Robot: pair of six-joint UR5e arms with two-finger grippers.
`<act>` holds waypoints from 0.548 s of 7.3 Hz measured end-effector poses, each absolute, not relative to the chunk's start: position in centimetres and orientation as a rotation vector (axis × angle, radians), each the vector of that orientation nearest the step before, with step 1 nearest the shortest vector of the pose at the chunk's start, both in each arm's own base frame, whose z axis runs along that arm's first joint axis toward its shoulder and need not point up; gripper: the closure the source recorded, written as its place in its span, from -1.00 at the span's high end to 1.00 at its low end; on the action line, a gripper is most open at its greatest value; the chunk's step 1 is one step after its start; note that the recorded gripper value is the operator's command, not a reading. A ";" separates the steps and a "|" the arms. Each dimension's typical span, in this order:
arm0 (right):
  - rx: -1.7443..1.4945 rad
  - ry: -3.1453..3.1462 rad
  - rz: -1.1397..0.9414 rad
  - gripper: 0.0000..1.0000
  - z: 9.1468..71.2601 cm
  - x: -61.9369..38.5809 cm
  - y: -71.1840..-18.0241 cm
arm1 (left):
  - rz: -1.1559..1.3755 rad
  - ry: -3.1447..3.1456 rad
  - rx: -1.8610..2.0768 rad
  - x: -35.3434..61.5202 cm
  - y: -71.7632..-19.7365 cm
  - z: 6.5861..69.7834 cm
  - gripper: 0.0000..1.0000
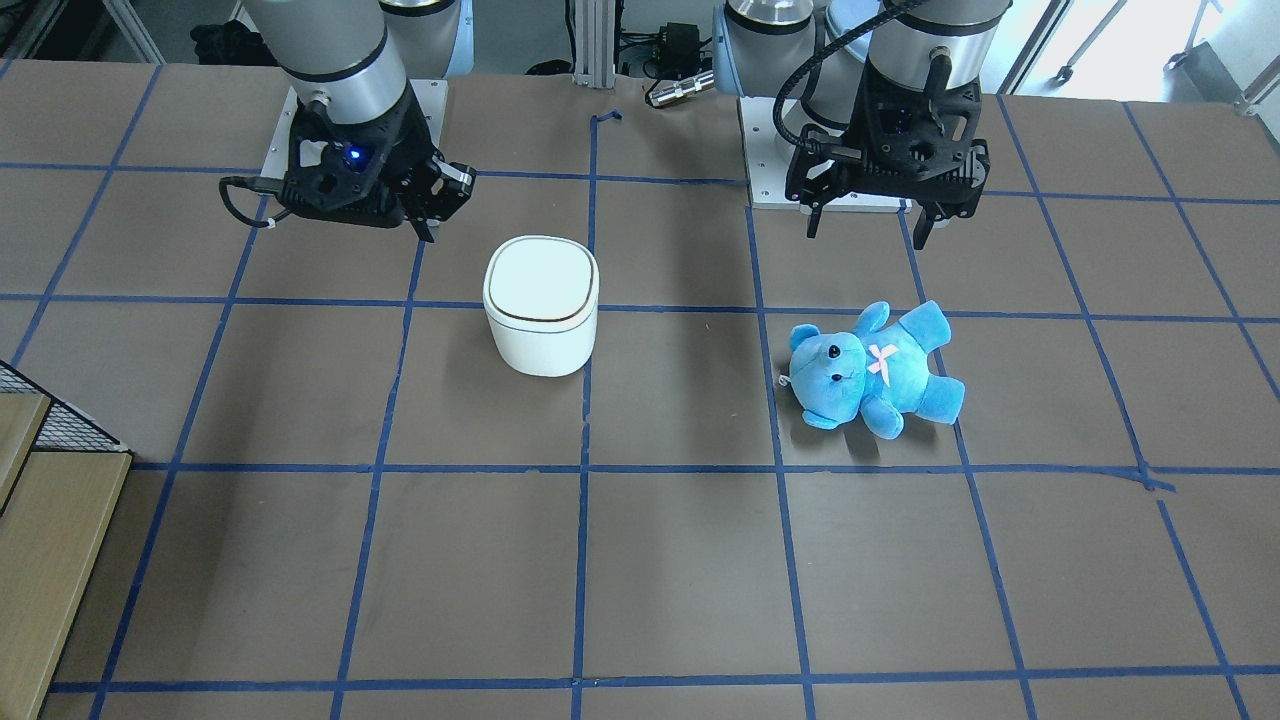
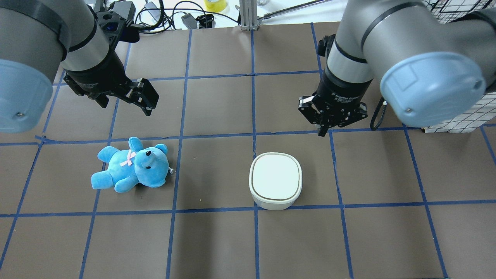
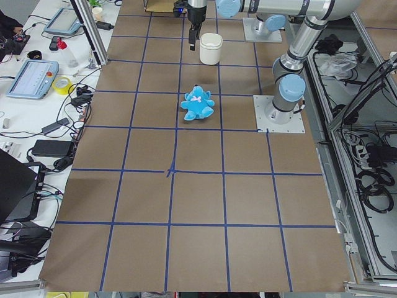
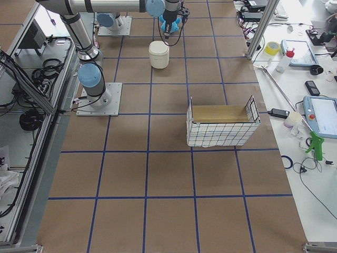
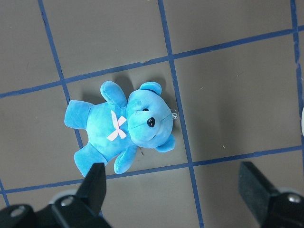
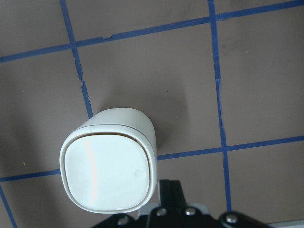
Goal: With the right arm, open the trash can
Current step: 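Move the right gripper down toward the white trash can lid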
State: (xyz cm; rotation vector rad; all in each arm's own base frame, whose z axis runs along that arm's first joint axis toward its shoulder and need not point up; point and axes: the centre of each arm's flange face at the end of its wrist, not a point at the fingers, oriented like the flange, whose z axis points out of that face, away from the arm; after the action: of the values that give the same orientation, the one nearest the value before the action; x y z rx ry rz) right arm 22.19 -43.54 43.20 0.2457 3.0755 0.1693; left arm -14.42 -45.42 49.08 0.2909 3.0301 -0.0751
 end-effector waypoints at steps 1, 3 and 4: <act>0.246 3.079 0.170 -0.96 41.2 23.6 -43.0 | -0.075 3.030 0.291 -14.4 -45.4 49.1 1.00; 0.237 3.082 0.205 -1.00 38.2 24.7 -42.0 | -0.075 3.030 0.291 -14.4 -45.4 49.1 1.00; 0.237 3.079 0.233 -1.00 37.2 24.9 -41.9 | -0.075 3.030 0.291 -14.4 -45.4 49.1 1.00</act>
State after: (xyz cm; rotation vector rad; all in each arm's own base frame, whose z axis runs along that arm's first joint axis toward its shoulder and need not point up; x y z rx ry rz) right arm 24.95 -41.90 37.18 0.2368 3.0788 0.2335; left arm -14.42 -45.42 49.08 0.2908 3.0300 -0.0751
